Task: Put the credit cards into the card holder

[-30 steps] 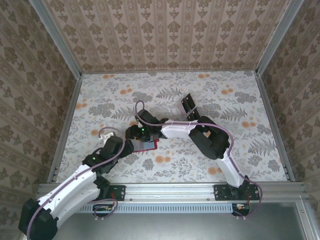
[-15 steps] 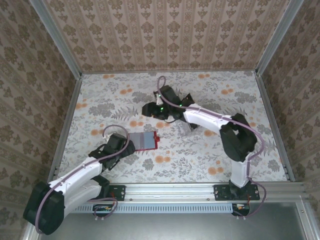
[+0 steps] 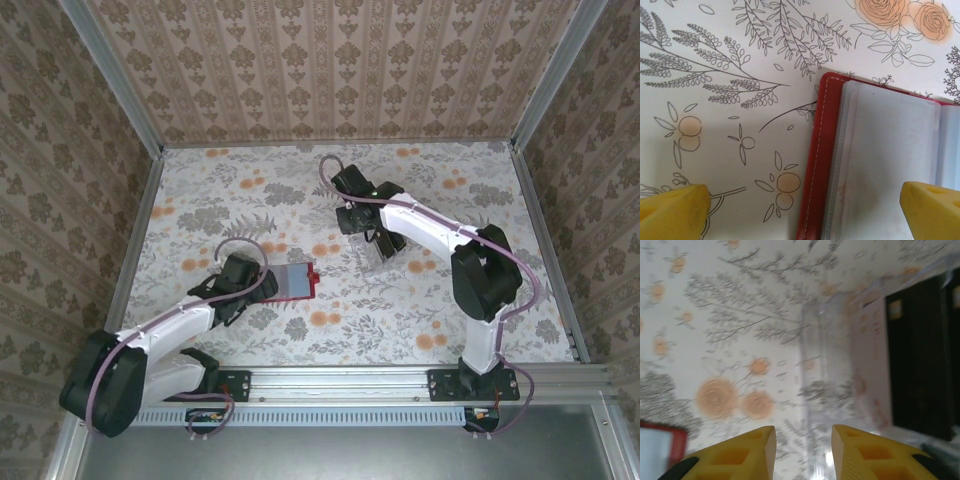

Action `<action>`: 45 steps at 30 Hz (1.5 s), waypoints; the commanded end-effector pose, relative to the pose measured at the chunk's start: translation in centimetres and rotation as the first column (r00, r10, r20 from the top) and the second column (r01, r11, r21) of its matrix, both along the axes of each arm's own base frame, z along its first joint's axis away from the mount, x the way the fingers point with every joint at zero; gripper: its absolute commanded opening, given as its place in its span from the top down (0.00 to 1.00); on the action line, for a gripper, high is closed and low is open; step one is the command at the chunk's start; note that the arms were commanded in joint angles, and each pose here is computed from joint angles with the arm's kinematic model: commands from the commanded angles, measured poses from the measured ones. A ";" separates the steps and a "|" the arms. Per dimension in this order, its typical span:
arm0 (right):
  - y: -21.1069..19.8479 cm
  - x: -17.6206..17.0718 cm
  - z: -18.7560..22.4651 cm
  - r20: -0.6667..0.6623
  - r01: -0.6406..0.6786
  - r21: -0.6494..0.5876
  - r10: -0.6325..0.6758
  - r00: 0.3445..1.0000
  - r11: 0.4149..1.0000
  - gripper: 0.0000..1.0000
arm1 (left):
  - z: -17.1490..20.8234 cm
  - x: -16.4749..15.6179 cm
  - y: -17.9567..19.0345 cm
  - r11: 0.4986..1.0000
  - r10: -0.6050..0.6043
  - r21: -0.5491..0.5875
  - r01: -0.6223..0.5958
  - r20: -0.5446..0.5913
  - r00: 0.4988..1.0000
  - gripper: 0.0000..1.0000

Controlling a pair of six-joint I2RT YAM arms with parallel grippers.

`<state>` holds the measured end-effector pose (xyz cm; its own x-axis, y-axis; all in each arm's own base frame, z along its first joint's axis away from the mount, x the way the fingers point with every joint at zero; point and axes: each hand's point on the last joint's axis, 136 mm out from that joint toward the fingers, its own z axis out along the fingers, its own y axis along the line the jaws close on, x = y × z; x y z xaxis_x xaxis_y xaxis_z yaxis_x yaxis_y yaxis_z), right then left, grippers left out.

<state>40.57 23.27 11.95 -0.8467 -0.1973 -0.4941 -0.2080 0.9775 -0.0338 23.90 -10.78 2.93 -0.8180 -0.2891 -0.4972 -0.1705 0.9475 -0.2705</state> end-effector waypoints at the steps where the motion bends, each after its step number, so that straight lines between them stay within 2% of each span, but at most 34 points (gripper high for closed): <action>1: -2.7 0.9 0.1 0.028 -0.013 -0.217 0.020 0.999 0.976 0.64 | 1.3 1.4 -0.9 1.000 -0.025 -0.018 0.025 0.043 0.999 0.00; 6: -3.1 2.0 -0.6 0.031 -0.016 -0.281 0.026 0.999 0.960 0.64 | 1.1 1.6 -1.0 0.999 -0.032 -0.015 0.032 0.036 0.999 0.00; 16: -3.5 3.1 -1.9 0.015 -0.011 -0.313 0.016 1.000 0.950 0.65 | 1.0 1.4 -0.9 0.999 -0.032 -0.014 0.033 0.031 0.999 0.00; 27: -3.5 3.2 -0.6 0.046 -0.002 -0.290 0.016 0.999 0.957 0.65 | 0.8 1.3 -0.9 0.999 -0.031 -0.014 0.032 0.030 0.999 0.00; 45: -3.1 2.8 -3.6 -0.025 -0.029 -0.289 0.022 0.999 0.957 0.67 | 0.7 1.3 -0.8 0.999 -0.030 -0.011 0.030 0.026 0.999 0.00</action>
